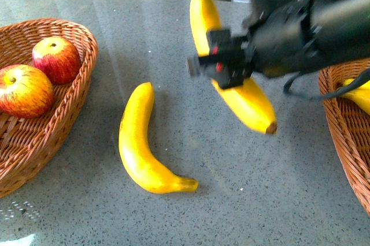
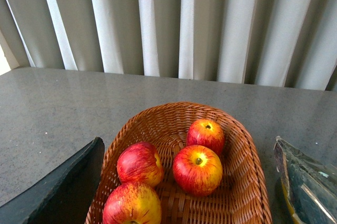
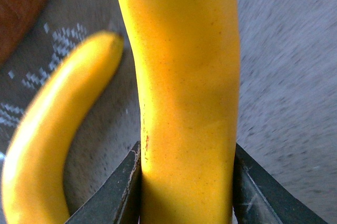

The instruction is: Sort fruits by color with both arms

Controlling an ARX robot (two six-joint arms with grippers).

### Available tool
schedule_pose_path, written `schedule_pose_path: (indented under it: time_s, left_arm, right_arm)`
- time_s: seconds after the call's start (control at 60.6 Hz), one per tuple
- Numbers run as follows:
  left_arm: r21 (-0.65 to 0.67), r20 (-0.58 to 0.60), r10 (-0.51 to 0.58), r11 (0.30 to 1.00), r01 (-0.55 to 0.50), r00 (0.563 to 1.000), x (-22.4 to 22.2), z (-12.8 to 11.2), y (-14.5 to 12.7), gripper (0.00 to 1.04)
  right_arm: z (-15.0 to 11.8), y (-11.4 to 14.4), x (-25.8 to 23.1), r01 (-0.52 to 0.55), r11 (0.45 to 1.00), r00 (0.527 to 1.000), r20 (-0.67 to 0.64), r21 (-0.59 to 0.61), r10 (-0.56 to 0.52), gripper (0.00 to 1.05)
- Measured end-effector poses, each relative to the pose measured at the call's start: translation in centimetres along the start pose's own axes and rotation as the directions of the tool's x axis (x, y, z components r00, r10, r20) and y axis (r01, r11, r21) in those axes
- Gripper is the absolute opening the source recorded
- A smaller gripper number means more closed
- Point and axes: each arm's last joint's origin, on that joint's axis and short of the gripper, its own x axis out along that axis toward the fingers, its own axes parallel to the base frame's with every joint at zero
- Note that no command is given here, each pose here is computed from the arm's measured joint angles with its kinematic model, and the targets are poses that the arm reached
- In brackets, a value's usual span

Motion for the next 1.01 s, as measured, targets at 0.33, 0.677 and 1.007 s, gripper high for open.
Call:
schedule_pose_path:
  time_s: [0.33,0.677,1.007]
  left_arm:
    - [0.0,0.0,0.0,1.0,0.0,1.0,0.0,0.0,0.0,0.96]
    - [0.0,0.0,0.0,1.0,0.0,1.0,0.0,0.0,0.0,0.96]
    - [0.0,0.0,0.0,1.0,0.0,1.0,0.0,0.0,0.0,0.96]
  right_arm:
    - [-1.2,-4.9,-10.0,0.242,0.92,0.924,0.217,0.309,-0.316,0.36]
    - [-5.0,-9.9,-11.2,0.471,0.768,0.856,-0.013,0.433,-0.517,0.36]
    - [-6.2,-9.2,-9.9,0.473,0.782,0.872,-0.089,0.407,-0.481,0.36]
